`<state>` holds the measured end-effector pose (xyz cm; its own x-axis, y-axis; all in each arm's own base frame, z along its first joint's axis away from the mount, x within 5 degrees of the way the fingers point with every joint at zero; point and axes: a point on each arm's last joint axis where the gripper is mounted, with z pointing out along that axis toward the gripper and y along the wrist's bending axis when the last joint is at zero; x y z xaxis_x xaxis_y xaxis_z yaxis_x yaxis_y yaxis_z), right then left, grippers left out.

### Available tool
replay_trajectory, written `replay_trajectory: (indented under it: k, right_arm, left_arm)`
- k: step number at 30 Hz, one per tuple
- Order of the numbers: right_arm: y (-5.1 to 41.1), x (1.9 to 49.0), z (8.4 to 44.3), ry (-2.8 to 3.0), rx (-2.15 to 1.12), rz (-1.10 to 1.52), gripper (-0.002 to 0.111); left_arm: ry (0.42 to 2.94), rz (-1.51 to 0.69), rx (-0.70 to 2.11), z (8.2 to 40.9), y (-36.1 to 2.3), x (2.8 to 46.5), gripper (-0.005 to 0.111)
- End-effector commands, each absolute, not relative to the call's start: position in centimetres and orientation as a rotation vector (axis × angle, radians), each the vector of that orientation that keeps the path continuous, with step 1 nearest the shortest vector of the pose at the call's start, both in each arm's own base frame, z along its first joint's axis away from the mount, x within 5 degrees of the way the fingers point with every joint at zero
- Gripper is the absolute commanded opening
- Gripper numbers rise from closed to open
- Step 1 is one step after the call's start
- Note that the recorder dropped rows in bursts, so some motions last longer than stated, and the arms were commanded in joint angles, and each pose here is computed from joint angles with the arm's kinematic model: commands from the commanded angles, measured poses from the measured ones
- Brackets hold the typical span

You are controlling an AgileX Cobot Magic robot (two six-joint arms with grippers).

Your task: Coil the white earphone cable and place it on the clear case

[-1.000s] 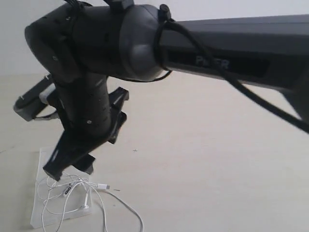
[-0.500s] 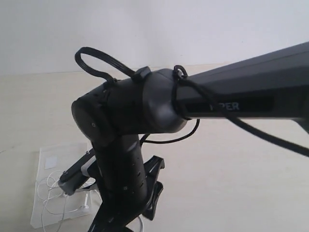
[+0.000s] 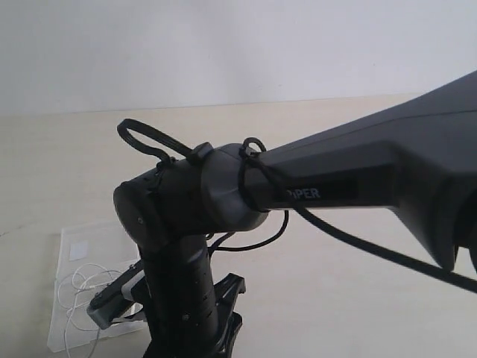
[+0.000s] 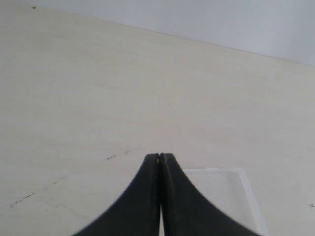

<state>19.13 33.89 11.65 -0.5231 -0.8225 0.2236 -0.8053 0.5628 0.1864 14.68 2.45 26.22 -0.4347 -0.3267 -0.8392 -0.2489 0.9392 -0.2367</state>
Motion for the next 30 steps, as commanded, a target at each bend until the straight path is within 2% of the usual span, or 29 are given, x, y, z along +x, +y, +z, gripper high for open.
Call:
replay_trajectory:
  k: [1, 13, 25, 28, 30]
  right_arm:
    - [34.1, 19.4, 11.3, -2.532, 1.374, -0.086, 0.059]
    - [35.5, 20.4, 13.3, -2.572, 1.414, -0.12, 0.053]
    - [35.2, 20.1, 10.5, -2.488, 1.366, -0.045, 0.051]
    - [35.2, 20.2, 10.5, -2.487, 1.368, -0.042, 0.035]
    - [35.1, 20.2, 10.5, -2.481, 1.383, -0.039, 0.015]
  left_arm:
    - [2.044, -0.098, -0.404, 26.1, 2.4, 14.7, 0.0]
    - [2.044, -0.098, -0.404, 26.1, 2.4, 14.7, 0.0]
    - [2.044, -0.098, -0.404, 26.1, 2.4, 14.7, 0.0]
    - [2.044, -0.098, -0.404, 26.1, 2.4, 14.7, 0.0]
    - [2.044, -0.098, -0.404, 26.1, 2.4, 14.7, 0.0]
